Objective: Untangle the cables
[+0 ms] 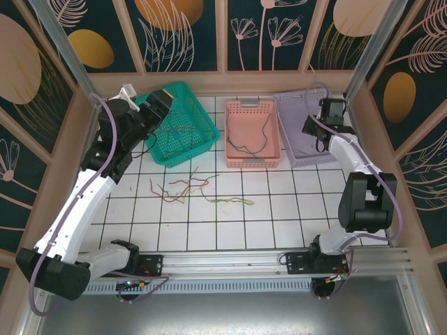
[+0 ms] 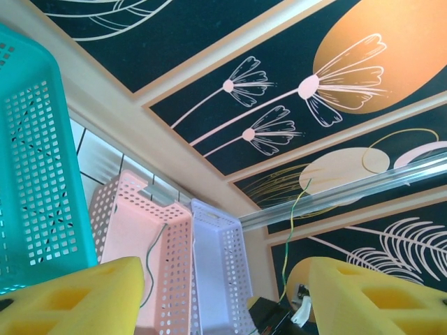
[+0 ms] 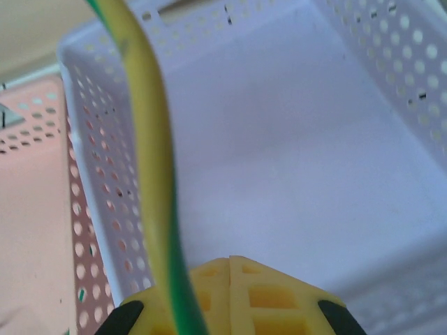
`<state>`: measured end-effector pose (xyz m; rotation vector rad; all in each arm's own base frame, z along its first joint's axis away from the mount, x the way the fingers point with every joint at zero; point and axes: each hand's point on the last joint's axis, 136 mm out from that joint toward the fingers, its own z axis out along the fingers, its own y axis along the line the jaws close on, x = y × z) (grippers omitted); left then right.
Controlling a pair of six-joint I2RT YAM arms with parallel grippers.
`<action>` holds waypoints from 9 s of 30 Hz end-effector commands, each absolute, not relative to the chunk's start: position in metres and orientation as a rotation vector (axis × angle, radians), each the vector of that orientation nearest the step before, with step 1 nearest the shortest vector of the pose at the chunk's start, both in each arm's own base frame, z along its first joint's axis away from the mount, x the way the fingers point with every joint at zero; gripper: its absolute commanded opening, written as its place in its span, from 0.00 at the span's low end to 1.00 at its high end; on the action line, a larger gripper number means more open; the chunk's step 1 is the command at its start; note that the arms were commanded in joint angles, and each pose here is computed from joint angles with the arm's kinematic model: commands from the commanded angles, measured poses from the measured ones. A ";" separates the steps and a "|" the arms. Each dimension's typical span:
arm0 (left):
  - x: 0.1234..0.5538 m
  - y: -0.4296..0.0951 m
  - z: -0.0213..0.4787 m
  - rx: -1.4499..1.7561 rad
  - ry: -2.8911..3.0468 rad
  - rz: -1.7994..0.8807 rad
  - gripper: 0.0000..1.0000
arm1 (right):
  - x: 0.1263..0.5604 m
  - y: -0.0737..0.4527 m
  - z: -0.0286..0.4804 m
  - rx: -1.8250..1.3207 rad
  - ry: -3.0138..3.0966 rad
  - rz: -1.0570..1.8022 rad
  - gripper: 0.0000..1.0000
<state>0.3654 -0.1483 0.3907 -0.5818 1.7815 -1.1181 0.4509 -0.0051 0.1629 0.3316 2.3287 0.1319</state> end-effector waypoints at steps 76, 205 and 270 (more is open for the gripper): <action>0.360 -0.149 0.406 -0.557 1.693 -1.172 0.61 | 0.428 -0.033 0.090 0.864 2.853 0.384 0.44; 0.269 -0.163 0.011 -0.364 2.759 -0.297 0.11 | 0.222 0.230 0.059 0.716 2.701 1.164 0.44; 0.320 -0.186 0.162 -0.421 2.421 -0.533 0.64 | 0.262 0.176 0.354 0.021 1.963 0.976 0.00</action>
